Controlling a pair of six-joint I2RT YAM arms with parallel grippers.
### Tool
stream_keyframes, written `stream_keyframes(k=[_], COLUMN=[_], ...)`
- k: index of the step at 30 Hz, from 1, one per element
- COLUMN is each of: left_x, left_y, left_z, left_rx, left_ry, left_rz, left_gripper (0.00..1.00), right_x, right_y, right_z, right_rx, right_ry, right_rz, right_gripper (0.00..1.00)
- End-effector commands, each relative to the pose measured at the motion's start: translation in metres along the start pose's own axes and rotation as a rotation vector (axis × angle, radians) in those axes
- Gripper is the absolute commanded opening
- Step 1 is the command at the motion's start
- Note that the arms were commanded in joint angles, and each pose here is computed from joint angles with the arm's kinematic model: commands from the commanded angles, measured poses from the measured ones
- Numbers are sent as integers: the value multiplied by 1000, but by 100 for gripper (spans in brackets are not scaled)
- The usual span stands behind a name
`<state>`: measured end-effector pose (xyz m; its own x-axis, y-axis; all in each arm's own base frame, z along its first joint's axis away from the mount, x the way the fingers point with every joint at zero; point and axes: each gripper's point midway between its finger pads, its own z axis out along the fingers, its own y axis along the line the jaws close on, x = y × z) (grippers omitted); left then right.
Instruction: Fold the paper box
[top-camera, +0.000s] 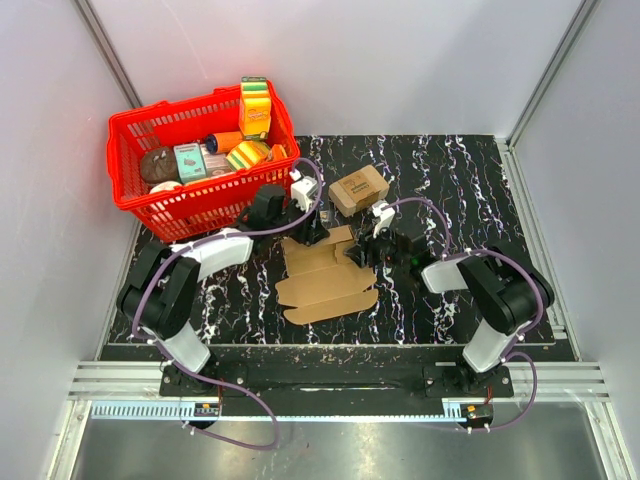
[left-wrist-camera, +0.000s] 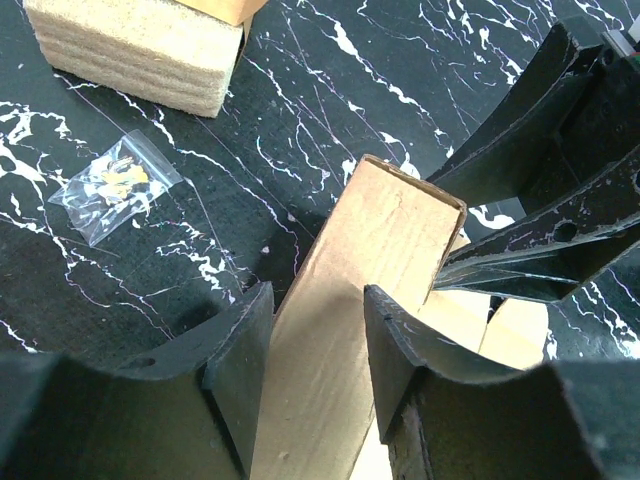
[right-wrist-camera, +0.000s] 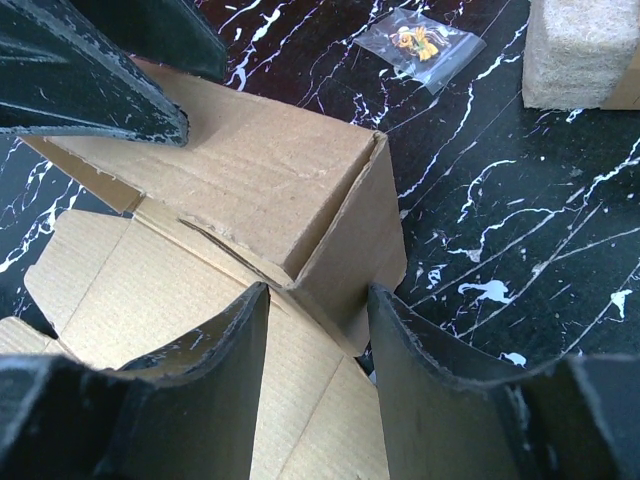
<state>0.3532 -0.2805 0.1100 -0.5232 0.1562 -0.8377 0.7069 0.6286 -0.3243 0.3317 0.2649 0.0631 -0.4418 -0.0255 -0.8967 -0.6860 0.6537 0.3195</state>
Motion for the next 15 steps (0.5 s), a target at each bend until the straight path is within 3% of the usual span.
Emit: stream_keyframes(k=[1, 15], left_x=[-25, -19], left_y=[-3, -3], left_z=[0, 4], left_rx=[39, 60], left_ry=[-64, -51], left_rz=[20, 9], left_gripper=[46, 46], right_x=[-12, -15], right_y=[6, 6], right_z=[5, 16], right_rx=[-28, -61], right_ry=[-61, -101], right_rz=[-16, -25], right_gripper=[50, 50])
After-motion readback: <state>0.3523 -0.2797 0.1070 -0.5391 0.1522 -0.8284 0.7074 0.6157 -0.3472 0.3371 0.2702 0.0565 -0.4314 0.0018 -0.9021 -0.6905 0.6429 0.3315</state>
